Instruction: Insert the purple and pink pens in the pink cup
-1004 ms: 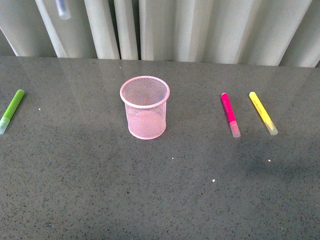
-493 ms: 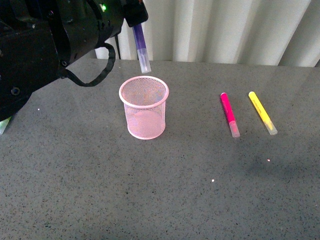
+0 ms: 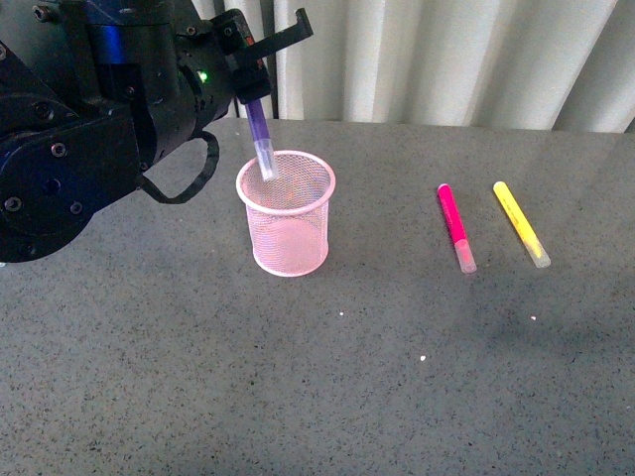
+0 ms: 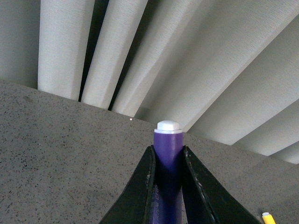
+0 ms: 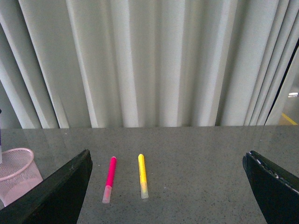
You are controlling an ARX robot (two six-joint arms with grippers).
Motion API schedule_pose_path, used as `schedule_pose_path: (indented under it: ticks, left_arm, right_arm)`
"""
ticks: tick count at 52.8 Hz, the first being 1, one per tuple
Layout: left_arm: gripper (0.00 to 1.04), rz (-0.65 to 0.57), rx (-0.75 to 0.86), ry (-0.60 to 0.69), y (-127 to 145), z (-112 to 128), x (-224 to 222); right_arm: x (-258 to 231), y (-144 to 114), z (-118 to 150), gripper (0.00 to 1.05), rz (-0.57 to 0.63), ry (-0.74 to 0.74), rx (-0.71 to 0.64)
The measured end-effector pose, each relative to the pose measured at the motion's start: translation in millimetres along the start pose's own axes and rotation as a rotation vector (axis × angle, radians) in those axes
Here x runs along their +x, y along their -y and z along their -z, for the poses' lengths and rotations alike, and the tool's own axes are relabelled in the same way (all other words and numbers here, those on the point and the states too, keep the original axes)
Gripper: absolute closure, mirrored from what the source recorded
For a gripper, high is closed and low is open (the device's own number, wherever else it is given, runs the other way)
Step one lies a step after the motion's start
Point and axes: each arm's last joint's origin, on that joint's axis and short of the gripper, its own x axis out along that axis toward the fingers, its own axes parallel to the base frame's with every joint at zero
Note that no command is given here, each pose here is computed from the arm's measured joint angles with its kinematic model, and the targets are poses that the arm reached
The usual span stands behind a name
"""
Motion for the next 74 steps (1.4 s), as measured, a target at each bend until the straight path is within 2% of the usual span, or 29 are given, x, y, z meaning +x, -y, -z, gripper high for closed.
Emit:
schedule_pose_path:
  ticks: [20,22,30,38,40,42,49,54,61,71,73,74]
  left_arm:
    - [0.92,-0.020,-0.019,-0.031,-2.2,8.3,1.9]
    - [0.88,-0.021,-0.025,-0.032,-1.9,8.6,1.8]
    - [0.51,-0.014,-0.056,-0.060,0.1,5.6,-1.1]
    - [0.15,-0.013,-0.053,-0.095,5.5,-25.8,-17.1]
    - [0.08,-0.015,-0.031,-0.141,5.2,-33.9,-22.9]
    - [0.05,-0.017,-0.005,-0.183,4.2,-40.3,-28.1]
    - [0.07,0.025,0.166,-0.381,-6.4,-67.4,-66.0]
    - [0.07,0.070,0.269,-0.443,-17.5,-83.9,-99.7]
    - [0.07,0.090,0.346,-0.374,-16.9,-104.6,-114.8]
    - [0.07,0.094,0.375,-0.395,-19.0,-99.4,-112.8]
    - [0.08,0.075,0.392,-0.370,-18.5,-97.5,-112.4]
    - [0.12,0.036,0.411,-0.305,-19.3,-95.7,-112.1]
  right_arm:
    - [0.0,0.0,0.0,0.07,0.000,0.000,0.000]
    - [0.0,0.0,0.0,0.07,0.000,0.000,0.000]
    - [0.0,0.0,0.0,0.07,0.000,0.000,0.000]
    - [0.0,0.0,0.0,0.07,0.000,0.000,0.000]
    - [0.0,0.0,0.0,0.07,0.000,0.000,0.000]
    - [0.0,0.0,0.0,0.07,0.000,0.000,0.000]
    - [0.0,0.0,0.0,0.07,0.000,0.000,0.000]
    - [0.0,0.0,0.0,0.07,0.000,0.000,0.000]
    - [0.0,0.0,0.0,0.07,0.000,0.000,0.000]
    - [0.0,0.0,0.0,0.07,0.000,0.000,0.000]
    - [0.0,0.0,0.0,0.07,0.000,0.000,0.000]
    - [0.0,0.0,0.0,0.07,0.000,0.000,0.000]
